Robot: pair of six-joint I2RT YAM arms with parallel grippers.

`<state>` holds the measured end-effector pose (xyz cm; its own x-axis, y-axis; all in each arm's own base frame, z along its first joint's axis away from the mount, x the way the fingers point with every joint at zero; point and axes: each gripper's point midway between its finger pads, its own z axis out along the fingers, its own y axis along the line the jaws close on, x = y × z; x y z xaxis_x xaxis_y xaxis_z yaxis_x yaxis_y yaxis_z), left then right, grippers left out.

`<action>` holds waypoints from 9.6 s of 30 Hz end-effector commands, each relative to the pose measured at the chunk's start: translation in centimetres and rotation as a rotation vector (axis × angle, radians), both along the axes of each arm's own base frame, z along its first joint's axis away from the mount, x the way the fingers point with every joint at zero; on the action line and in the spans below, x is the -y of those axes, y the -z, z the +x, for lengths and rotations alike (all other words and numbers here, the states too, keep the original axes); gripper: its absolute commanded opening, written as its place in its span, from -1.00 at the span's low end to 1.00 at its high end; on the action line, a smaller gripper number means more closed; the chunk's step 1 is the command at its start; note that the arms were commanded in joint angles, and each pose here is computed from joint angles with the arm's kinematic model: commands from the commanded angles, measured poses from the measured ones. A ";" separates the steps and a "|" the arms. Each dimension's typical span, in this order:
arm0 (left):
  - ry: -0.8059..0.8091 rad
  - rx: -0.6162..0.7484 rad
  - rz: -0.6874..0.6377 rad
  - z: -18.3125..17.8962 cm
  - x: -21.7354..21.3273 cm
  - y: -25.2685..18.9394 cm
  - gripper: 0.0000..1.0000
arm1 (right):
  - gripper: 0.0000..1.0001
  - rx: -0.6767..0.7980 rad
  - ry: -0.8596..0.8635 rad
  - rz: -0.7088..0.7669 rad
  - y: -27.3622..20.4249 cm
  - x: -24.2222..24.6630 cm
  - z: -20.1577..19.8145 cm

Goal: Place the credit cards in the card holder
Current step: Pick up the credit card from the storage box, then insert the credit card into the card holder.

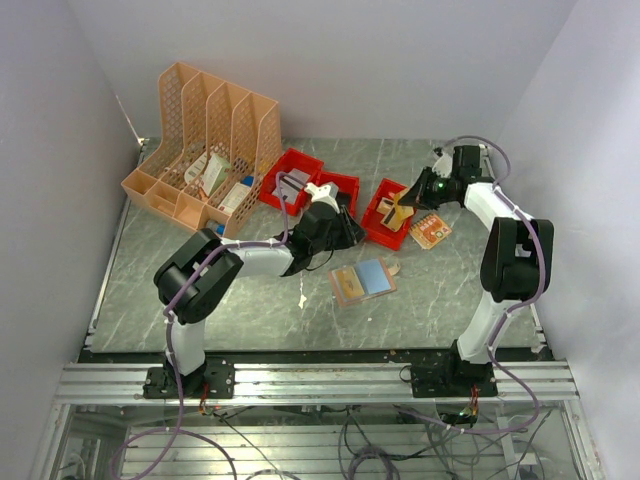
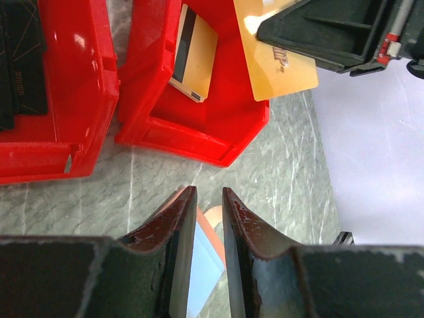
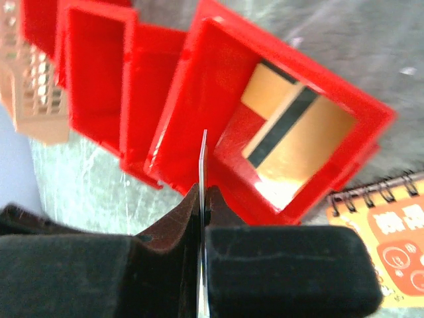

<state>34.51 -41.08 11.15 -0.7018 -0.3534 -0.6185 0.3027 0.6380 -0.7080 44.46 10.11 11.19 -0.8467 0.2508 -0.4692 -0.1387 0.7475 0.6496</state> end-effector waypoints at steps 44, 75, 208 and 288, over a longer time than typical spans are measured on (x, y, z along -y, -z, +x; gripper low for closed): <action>-0.005 0.002 -0.019 1.0 0.4 0.7 -0.33 | -0.84 -0.274 0.130 0.090 5.4 -3.4 3.1; -0.007 0.008 -0.018 1.0 0.3 0.3 -0.33 | -0.74 -0.242 0.123 0.106 4.2 -2.8 2.5; 0.572 0.395 -0.159 -16.1 -3.8 -5.7 -0.18 | -1.00 0.510 -1.331 0.245 -3.7 -12.8 -24.8; 0.148 -0.172 -0.333 -9.4 -6.7 4.5 -0.86 | -1.00 0.437 -1.071 -0.649 6.2 -6.8 -15.7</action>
<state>23.60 -33.85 5.08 -0.8732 -0.3801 -0.3050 0.1756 0.3385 -0.9244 28.49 15.98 2.52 -0.2609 -0.8370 -0.4810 -0.9532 0.3021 -0.0086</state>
